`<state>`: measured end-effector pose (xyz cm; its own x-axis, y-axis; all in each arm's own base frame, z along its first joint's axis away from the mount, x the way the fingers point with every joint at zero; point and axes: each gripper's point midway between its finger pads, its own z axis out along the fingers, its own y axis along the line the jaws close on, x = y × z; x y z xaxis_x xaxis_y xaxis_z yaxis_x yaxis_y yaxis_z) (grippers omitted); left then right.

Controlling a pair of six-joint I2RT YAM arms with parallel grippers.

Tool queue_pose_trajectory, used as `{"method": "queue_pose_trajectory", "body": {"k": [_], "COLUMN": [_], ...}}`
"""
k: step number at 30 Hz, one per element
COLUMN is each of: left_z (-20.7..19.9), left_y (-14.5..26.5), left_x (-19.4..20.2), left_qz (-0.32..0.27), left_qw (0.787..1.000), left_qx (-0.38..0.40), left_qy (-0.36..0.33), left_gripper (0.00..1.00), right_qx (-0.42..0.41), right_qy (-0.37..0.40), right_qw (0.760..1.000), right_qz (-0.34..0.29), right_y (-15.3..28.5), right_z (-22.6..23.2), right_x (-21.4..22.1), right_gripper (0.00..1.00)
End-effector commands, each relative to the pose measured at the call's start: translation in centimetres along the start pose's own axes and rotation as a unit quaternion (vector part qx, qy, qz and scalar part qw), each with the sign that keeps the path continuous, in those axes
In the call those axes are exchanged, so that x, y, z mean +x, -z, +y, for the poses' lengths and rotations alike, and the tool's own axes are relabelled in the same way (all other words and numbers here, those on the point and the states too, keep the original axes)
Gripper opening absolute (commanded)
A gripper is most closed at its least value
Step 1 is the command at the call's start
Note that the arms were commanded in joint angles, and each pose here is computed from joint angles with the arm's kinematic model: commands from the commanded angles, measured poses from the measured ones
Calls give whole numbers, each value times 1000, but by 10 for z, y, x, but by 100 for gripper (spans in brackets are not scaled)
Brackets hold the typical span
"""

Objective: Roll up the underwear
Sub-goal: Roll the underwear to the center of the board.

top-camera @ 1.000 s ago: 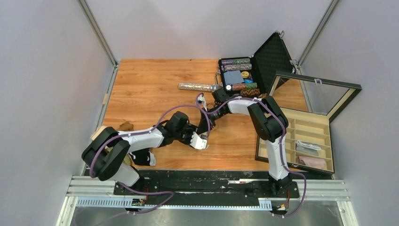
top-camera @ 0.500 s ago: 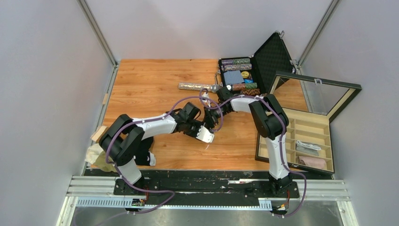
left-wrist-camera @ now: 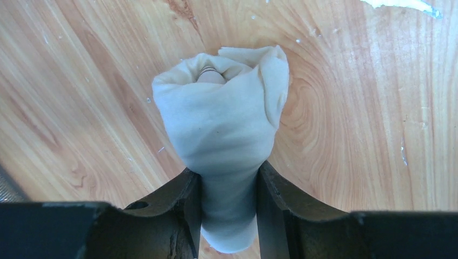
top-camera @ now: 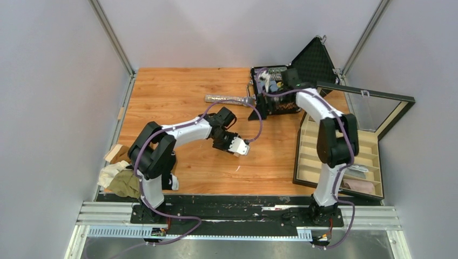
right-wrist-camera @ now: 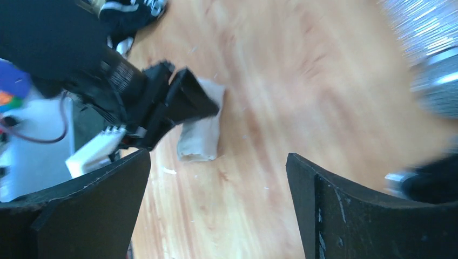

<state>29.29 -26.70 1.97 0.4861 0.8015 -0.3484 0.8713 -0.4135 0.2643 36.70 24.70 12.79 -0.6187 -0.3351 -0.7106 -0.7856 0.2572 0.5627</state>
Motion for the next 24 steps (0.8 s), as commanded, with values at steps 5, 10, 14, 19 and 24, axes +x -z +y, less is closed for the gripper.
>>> {"method": "queue_pose_trajectory", "body": {"k": [5, 10, 14, 19, 24], "left_z": [-81, -81, -84, -80, -75], "left_y": [-13, -14, -17, -21, -21], "left_x": [5, -3, -5, -2, 1], "left_qz": [20, 6, 4, 5, 0], "left_qw": [954, 933, 916, 906, 896], "left_qx": [222, 250, 272, 277, 282], "left_qy": [198, 259, 294, 321, 342], "left_gripper": [0, 0, 0, 0, 0], "right_qx": [242, 250, 167, 102, 108], "right_qy": [143, 380, 511, 534, 551], "right_qw": [947, 877, 839, 839, 827], "right_qz": [-156, -156, -86, -5, 14], "right_y": [138, 121, 61, 6, -37], "right_z": [35, 103, 131, 128, 92], "right_x": [-92, -54, 24, 72, 76], "right_gripper": [100, 100, 93, 62, 63]}}
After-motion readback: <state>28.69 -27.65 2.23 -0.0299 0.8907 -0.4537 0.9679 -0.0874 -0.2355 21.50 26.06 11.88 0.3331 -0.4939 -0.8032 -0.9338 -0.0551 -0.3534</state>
